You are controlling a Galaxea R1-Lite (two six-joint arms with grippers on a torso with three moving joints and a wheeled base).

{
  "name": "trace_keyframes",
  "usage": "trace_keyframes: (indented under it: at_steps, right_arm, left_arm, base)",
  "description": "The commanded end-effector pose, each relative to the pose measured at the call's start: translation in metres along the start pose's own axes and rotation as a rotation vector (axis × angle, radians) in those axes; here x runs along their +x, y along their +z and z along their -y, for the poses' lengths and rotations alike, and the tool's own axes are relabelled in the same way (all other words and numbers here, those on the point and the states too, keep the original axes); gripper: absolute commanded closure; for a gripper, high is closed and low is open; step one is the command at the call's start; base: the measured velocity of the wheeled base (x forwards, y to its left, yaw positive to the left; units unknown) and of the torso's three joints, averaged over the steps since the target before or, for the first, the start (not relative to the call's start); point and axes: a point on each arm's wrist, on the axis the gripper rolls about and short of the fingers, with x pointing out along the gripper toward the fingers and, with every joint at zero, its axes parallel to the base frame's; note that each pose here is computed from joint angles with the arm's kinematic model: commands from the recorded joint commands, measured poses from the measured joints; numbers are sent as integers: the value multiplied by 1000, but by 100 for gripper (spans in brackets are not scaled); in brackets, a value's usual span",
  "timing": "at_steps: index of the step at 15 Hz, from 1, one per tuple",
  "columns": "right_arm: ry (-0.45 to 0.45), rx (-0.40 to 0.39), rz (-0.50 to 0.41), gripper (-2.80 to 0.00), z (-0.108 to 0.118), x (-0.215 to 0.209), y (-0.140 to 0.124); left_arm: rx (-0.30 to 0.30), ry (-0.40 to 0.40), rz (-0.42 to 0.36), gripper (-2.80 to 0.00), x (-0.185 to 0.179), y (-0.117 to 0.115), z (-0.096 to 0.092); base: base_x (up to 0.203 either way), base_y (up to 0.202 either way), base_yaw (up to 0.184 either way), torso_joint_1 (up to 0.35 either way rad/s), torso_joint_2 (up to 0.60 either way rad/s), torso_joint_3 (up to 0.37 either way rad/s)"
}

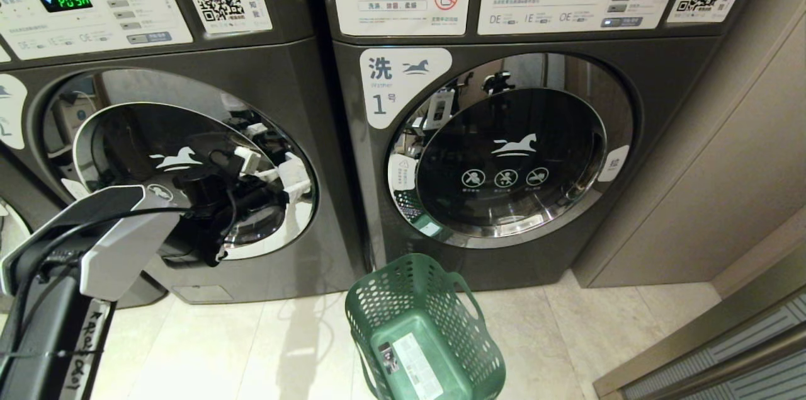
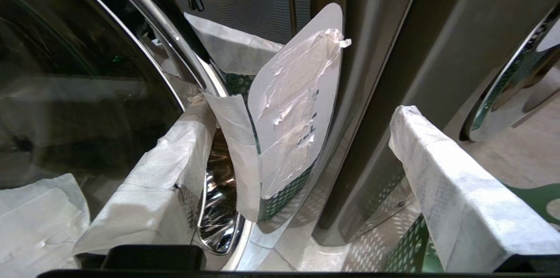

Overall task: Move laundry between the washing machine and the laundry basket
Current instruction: Open the lid of the washing machine

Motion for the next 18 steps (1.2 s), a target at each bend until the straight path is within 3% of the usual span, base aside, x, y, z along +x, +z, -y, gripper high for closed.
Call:
trace_keyframes:
  at_steps: [1,3,10,18]
  right_arm:
    - [1,0,-2,0,0,0,0]
    - [0,0,-2,0,0,0,0]
    - [0,0,-2,0,0,0,0]
    - [0,0,-2,0,0,0,0]
  left_arm:
    - [-2,-23,2,-280,0,-3,-1]
    - [-7,-73,7,-280,1,-6,-3]
    - [-46,-136,6,-280,1,-9,0]
    - [20,-276,74,-280,-3,-2,1]
  base:
    - [0,0,0,0,0,0]
    - [0,0,0,0,0,0]
    - [0,0,0,0,0,0]
    - [0,0,0,0,0,0]
